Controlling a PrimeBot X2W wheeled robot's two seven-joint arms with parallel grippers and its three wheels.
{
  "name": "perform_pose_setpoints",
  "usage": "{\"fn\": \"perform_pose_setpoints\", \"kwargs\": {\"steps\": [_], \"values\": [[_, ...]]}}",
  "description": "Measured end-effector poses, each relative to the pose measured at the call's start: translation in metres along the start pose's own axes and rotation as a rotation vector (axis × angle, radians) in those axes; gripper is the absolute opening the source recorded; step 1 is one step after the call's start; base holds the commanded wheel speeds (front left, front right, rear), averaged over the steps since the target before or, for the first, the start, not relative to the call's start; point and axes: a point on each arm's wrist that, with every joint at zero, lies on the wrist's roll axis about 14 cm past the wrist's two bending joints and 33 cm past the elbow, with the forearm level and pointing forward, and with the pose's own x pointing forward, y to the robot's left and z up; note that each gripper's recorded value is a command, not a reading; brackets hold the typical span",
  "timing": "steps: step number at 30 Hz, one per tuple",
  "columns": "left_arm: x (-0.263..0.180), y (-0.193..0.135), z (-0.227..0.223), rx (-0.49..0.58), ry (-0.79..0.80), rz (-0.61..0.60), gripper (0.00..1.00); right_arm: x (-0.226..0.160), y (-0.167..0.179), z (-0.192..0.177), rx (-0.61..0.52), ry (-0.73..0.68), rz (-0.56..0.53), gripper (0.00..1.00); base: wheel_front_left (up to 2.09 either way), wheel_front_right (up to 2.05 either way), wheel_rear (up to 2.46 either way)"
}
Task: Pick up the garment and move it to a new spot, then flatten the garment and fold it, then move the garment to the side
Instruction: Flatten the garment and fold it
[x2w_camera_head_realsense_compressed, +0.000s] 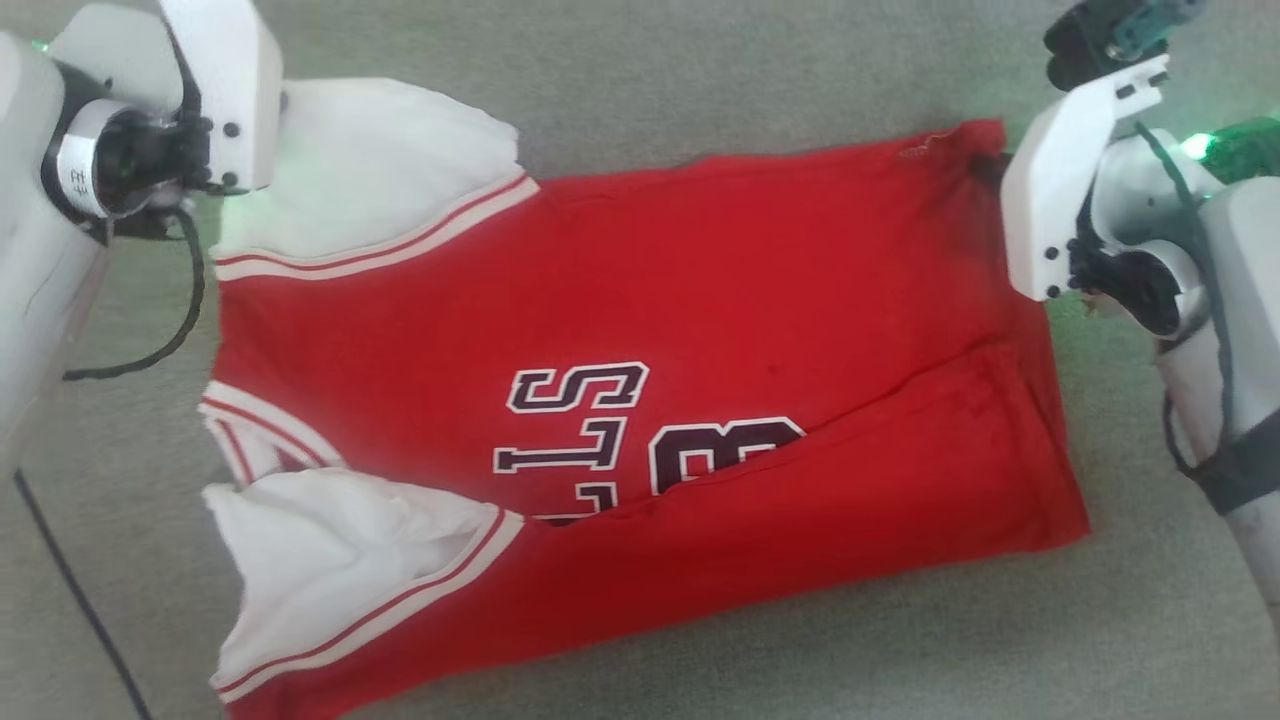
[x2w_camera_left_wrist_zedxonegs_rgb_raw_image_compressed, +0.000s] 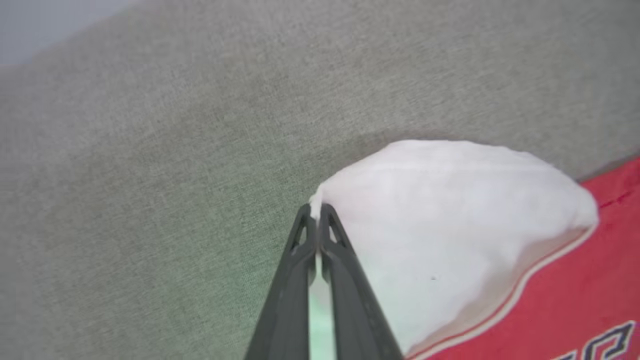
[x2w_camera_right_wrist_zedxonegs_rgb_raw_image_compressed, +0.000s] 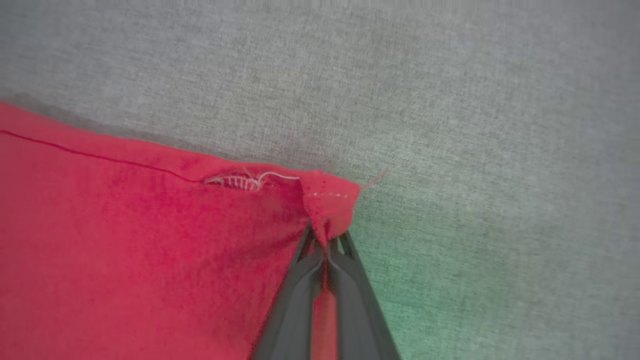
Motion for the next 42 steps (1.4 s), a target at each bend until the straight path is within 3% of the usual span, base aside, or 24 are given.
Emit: {"fn": "perform_pose_setpoints", "kwargs": {"steps": [12, 23, 34, 42], "values": [[-0.068, 0.002, -0.002, -0.014, -0.015, 0.039, 0.00, -0.032, 0.003, 0.009, -0.070, -0.052, 0.005, 0.00, 0.00, 0.00, 0.00], [-0.131, -0.019, -0.052, 0.038, 0.027, 0.070, 0.00, -0.073, 0.020, -0.017, -0.119, 0.005, 0.055, 0.00, 0.00, 0.00, 0.00], [-0.137, -0.049, -0.147, -0.067, 0.178, -0.012, 0.00, -0.095, 0.026, -0.081, -0.092, 0.153, 0.081, 0.00, 0.00, 0.00, 0.00], [-0.122, -0.052, -0.176, -0.143, 0.212, -0.041, 0.00, -0.093, 0.035, -0.105, -0.044, 0.196, 0.080, 0.00, 0.00, 0.00, 0.00]]}}
